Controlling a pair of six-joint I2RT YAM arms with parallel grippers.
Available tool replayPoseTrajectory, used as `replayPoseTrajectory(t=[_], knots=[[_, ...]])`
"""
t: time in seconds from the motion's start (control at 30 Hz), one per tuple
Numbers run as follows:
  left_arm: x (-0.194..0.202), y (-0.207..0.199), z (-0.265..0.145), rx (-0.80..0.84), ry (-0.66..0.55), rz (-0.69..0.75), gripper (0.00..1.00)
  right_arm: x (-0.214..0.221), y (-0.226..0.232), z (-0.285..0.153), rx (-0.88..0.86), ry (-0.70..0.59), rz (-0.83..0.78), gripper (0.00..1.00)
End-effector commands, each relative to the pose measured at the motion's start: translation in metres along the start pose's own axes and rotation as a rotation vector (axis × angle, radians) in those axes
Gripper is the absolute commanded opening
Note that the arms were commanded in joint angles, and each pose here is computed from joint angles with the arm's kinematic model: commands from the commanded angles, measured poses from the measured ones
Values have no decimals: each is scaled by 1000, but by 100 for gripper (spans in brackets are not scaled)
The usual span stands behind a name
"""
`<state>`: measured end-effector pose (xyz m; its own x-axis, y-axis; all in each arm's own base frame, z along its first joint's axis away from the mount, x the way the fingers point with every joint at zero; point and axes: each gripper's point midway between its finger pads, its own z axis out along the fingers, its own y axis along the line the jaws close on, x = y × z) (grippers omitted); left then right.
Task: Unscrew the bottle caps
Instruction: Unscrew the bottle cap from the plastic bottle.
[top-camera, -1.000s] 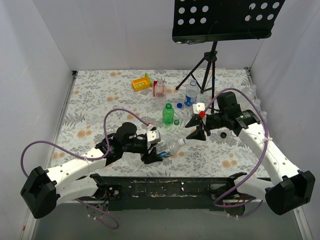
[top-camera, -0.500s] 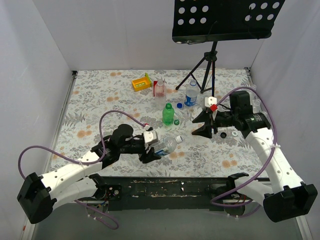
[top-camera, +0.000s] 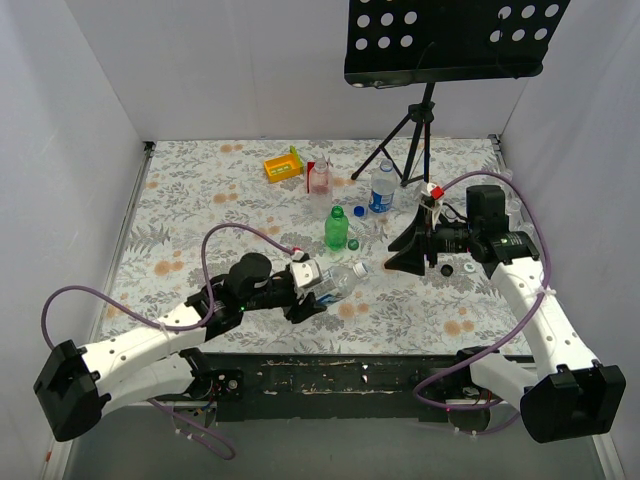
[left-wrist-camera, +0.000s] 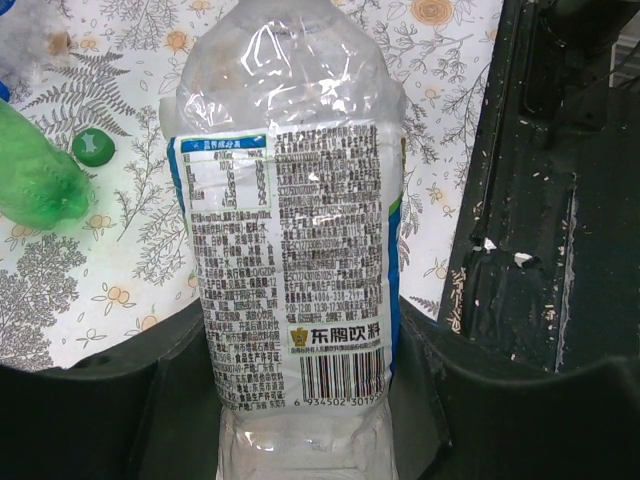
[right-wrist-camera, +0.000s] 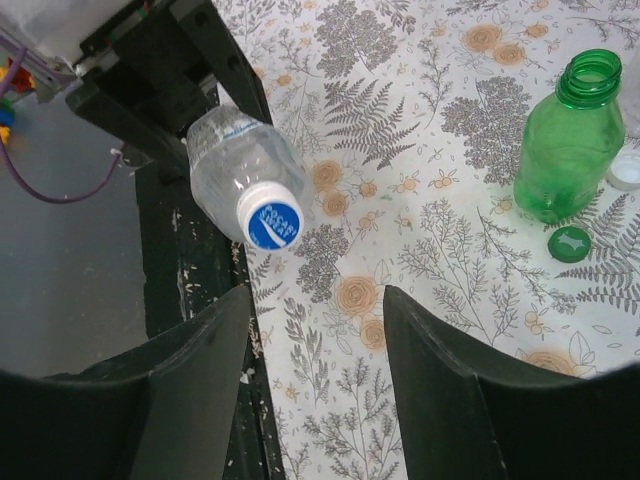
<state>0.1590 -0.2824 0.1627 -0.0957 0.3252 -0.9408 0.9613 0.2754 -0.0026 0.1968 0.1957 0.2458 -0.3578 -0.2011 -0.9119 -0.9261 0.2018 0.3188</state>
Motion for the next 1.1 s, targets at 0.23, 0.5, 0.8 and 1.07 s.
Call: replayPoseTrajectory(t=[0.23,0.5,0.8,1.07], knots=[[-22,3,15,-117,-52,37,0,-11,-11,-2,42,-26,127,63],[-23,5,17,-159,-64,36,0,-13,-13,-2,39,-29,185,63],[-20,5,17,-179,-58,34,0,-15,-15,0,17,-15,255,63],[-17,8,18,-196,-50,38,0,-16,-19,1,19,-2,288,63]])
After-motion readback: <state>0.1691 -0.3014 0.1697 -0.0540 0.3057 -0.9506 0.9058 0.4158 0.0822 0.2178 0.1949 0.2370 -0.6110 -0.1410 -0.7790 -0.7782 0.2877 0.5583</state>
